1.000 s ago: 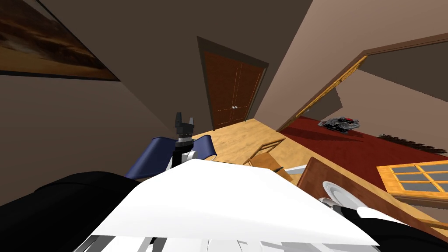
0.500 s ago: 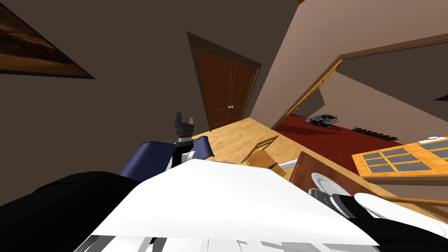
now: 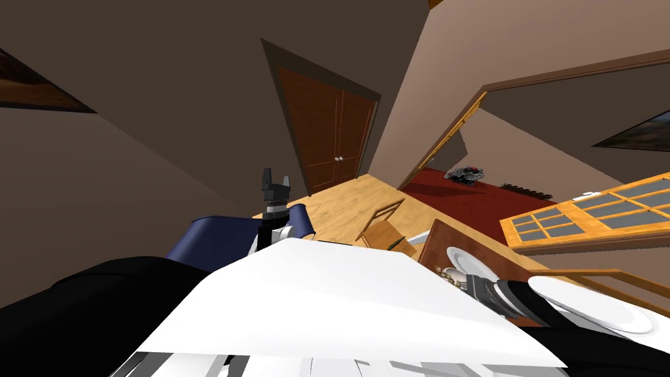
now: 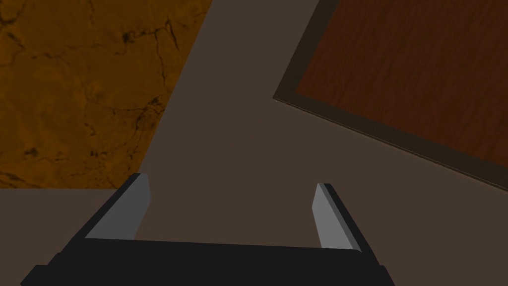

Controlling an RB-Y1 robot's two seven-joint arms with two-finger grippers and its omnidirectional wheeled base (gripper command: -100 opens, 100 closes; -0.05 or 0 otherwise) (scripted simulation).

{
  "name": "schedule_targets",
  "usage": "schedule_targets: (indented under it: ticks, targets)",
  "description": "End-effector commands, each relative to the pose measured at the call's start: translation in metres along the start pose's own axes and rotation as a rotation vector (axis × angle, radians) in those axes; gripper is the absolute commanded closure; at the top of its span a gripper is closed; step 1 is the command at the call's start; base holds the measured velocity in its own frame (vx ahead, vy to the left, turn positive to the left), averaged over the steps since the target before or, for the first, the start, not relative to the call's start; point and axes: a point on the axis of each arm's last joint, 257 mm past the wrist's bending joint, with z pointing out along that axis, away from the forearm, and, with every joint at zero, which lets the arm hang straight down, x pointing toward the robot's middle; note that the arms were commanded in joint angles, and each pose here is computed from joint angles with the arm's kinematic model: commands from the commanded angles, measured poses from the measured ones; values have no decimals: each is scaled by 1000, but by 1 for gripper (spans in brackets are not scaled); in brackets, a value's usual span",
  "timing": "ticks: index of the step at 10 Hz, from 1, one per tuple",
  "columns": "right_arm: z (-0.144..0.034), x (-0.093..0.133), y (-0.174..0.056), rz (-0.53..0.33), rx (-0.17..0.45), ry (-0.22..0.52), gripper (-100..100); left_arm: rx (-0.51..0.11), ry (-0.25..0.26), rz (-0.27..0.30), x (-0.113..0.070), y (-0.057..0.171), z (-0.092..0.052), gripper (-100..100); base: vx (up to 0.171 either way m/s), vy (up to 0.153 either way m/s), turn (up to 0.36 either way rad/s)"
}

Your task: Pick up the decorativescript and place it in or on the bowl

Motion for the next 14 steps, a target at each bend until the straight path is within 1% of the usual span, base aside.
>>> schedule_targets:
  ticks: [1,3,4,5,6,7,8,12,13,14]
  targets:
    - [-6,0,-11,-27,12,6,100,0,0,0,0,0,0,0,-12,-116,-108]
    - [-12,-1,-22,-53,28,12,100,0,0,0,0,0,0,0,-7,-96,-112]
    - [-18,-2,-33,-74,43,18,100,0,0,0,0,0,0,0,1,-124,-173]
    - [-23,-2,-40,-90,56,23,100,0,0,0,0,0,0,0,-7,-190,-167]
    - [-25,-2,-43,-95,60,25,100,0,0,0,0,0,0,0,15,-169,-65]
    - [-23,-2,-39,-89,55,24,100,0,0,0,0,0,0,0,12,-68,5]
    - [-24,-2,-41,-91,58,27,-100,0,0,0,0,0,0,0,1,-16,3]
    - [-24,-2,-41,-91,58,27,-100,0,0,0,0,0,0,0,0,-2,0]
    - [-24,-2,-41,-91,58,27,0,0,0,0,0,0,0,0,0,0,0]
    - [-35,-10,-49,-101,60,24,-100,0,0,0,0,0,0,0,-16,-1,-76]
